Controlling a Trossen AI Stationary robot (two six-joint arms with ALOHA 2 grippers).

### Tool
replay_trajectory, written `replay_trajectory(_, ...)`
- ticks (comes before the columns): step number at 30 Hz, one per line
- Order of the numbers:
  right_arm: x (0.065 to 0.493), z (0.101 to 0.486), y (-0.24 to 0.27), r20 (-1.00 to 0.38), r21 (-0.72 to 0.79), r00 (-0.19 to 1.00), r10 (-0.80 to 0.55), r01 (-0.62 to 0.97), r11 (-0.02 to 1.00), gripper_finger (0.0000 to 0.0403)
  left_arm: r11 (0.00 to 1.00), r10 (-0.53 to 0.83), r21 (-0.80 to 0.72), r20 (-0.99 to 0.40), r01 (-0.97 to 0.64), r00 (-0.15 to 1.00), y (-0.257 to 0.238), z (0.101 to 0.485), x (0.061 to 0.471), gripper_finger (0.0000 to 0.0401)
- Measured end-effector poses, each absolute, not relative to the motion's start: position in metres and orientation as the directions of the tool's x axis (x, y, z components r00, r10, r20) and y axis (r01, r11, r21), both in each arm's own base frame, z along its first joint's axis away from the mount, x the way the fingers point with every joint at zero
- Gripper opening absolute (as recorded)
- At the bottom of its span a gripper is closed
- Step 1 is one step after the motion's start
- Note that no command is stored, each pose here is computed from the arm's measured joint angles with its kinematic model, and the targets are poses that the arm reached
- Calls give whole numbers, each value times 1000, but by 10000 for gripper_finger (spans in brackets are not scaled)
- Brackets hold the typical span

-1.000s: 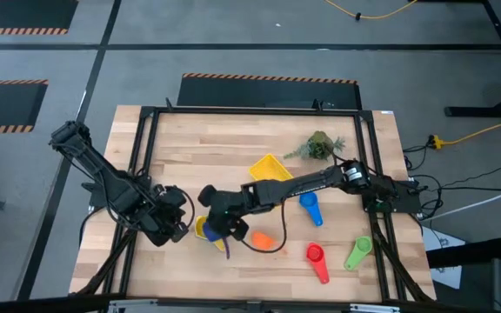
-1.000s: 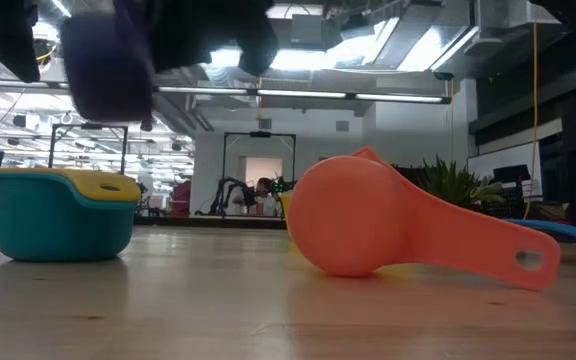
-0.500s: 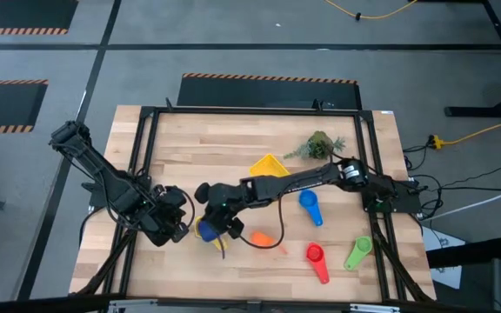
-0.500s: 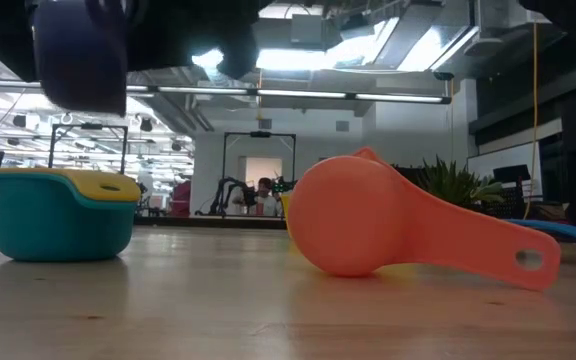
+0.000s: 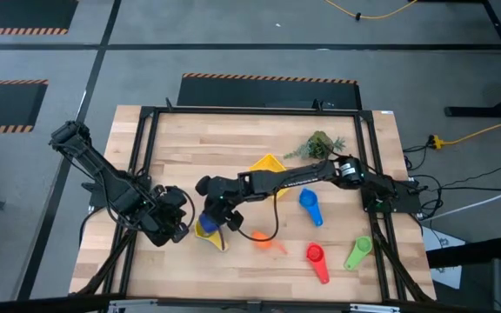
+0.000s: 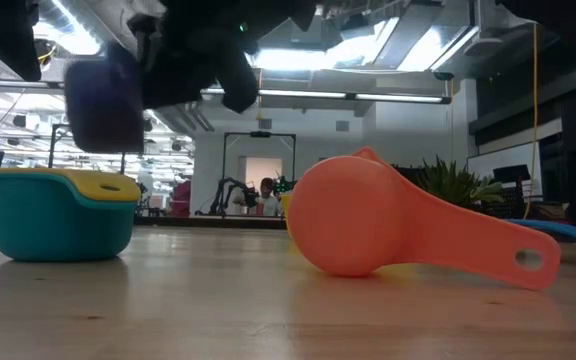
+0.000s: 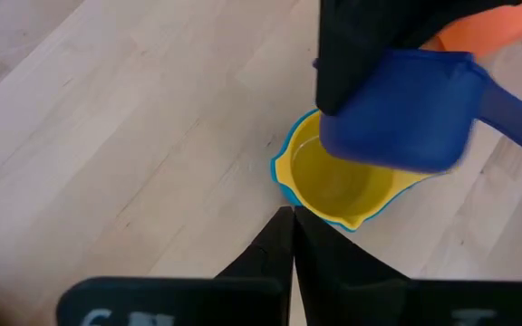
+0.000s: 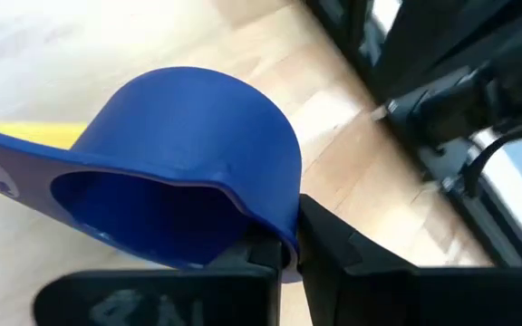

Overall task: Nest measuring cups in basket
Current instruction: Stack the dark blue measuring cup on top of the yellow measuring cup, then stack the orange measuring cup on top of the dark blue measuring cup

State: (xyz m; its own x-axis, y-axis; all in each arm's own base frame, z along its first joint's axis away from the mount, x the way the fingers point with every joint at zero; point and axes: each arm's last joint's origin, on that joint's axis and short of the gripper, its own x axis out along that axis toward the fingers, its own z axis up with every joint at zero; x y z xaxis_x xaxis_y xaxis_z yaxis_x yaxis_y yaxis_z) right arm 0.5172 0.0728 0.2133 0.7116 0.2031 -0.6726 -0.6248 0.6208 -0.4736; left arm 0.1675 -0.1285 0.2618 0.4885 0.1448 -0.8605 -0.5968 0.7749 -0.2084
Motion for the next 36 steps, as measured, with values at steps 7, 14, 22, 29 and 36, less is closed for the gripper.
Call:
replay_trajectory(7, 516, 212, 72, -690, -461, 695, 201, -636, 618, 26, 775, 145, -209, -860, -596, 489, -129, 262, 168, 3)
replay_trajectory(14, 516, 212, 72, -691, -461, 695, 199, -636, 619, 32, 775, 144, -209, -860, -596, 489, -129, 262, 168, 1)
replay_trajectory(22, 516, 211, 70, -694, -497, 708, 127, -600, 626, 60, 775, 144, -209, -860, -596, 489, -129, 262, 168, 2)
replay_trajectory(29, 516, 211, 70, -694, -500, 709, 123, -598, 627, 97, 775, 144, -209, -860, -596, 489, -129, 262, 168, 5)
replay_trajectory(36, 516, 211, 70, -694, -498, 709, 123, -597, 629, 117, 775, 144, -210, -860, -596, 490, -129, 262, 168, 4)
